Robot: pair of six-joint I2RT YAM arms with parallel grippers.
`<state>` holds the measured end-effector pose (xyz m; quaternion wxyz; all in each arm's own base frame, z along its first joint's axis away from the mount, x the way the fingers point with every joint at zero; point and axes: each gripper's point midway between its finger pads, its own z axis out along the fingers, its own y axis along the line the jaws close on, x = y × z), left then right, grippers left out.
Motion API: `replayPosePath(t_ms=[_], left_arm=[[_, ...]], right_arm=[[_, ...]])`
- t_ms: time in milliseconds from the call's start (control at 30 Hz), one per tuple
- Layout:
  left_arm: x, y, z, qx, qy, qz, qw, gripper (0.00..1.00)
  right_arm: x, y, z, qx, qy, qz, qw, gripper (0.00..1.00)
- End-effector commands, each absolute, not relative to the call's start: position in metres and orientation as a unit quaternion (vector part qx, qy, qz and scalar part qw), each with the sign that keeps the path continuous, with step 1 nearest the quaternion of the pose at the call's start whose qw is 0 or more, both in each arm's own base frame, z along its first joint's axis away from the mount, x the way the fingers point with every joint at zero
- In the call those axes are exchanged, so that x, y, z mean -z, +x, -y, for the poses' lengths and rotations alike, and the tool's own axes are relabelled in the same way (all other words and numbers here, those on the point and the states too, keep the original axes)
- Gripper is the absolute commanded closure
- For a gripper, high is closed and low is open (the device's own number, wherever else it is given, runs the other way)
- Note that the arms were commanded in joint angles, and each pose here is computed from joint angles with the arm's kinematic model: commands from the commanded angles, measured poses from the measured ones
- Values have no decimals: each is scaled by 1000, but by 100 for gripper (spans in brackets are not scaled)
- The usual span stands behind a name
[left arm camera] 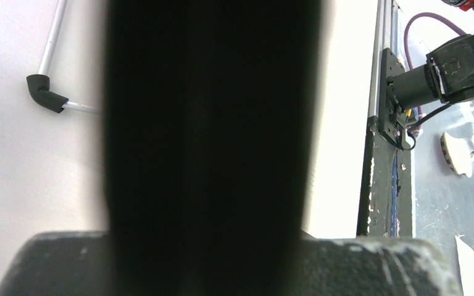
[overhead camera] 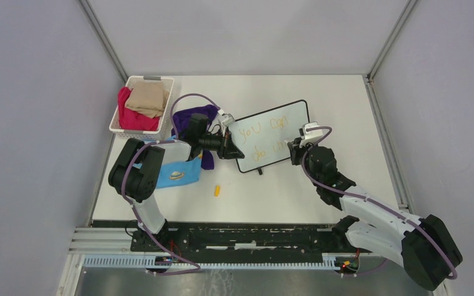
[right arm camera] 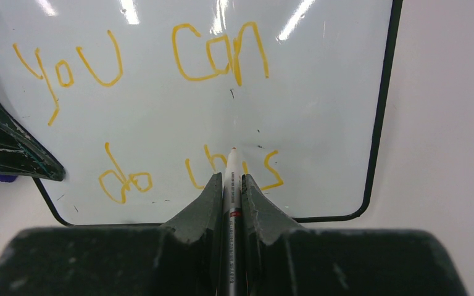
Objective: Write a sentence on the whiteboard
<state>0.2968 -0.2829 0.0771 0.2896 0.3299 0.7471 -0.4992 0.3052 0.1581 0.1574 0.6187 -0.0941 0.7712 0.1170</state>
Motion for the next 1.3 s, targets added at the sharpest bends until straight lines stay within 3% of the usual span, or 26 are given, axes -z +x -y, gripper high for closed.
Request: replayPosePath(t_ms=[0,467,1267], left_arm=[[-21,275,271,446,314,-808,222,98],[-18,275,270,446,312,-811,217,98],[-16,273,270,443,314,-812,215,98]], right_arm=[[-193,319,-163,-130,-68,-741,655,100],[-181,292,-198,-175,-159,-734,637,100],[-154,294,-204,-164,-166,-762,604,100]])
